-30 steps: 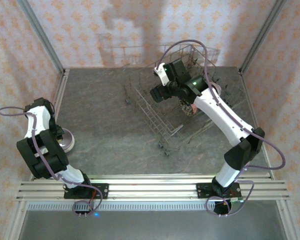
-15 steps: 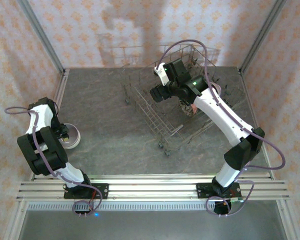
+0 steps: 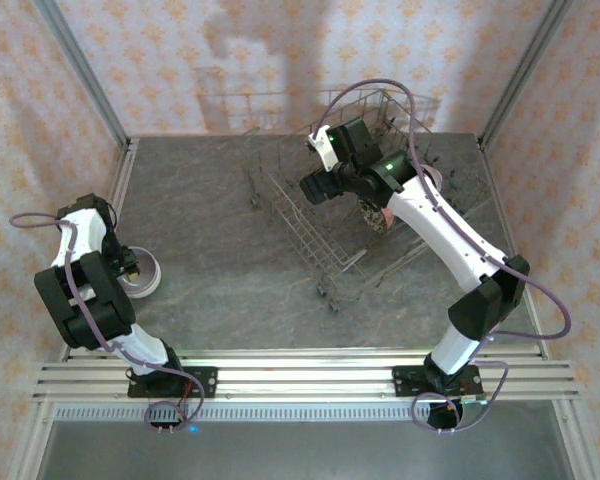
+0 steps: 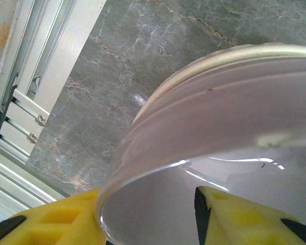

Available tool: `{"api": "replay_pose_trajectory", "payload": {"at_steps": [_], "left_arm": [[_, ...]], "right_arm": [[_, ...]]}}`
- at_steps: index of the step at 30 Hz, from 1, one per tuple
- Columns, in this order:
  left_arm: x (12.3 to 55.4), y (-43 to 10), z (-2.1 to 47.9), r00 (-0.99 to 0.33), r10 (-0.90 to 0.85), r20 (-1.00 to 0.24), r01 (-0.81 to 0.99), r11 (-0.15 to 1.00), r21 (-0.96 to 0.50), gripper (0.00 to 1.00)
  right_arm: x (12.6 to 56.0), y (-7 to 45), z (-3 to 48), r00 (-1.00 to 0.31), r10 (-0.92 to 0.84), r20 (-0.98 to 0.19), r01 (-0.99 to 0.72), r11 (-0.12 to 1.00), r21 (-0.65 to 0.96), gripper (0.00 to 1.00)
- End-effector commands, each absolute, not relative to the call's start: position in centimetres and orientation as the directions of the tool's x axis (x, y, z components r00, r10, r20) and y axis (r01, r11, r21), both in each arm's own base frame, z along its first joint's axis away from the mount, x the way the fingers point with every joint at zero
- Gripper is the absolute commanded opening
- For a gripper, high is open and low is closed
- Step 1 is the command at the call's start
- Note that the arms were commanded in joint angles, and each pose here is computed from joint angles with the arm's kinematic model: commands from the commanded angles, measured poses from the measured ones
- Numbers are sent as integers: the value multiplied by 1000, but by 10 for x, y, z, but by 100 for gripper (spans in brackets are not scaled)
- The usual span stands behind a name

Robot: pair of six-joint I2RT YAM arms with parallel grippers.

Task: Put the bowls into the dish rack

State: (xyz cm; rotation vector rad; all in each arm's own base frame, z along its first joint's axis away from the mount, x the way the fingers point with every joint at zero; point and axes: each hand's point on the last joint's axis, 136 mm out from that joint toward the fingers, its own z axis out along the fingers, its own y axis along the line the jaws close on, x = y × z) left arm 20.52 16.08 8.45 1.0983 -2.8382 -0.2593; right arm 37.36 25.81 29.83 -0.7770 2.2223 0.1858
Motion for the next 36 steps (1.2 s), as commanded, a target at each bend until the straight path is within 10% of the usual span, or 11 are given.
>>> {"api": "replay_pose_trajectory", "payload": {"at_steps": [1,17,36], "left_arm": [[205,161,84,-750,-661,16,-646,738,197,43],[205,155,96,-743,-669,3,-659,733,168,9],[219,138,122,-734,-674,-85,-678,735,31,0]], "right_arm": [[375,257,306,-515,-457,-725,-574,812,-105,87],[373,256,312,-509,-443,-738,-570,816,-96,87],[372,248,319,-521,-437,-733,-542,833,-112,87]]}}
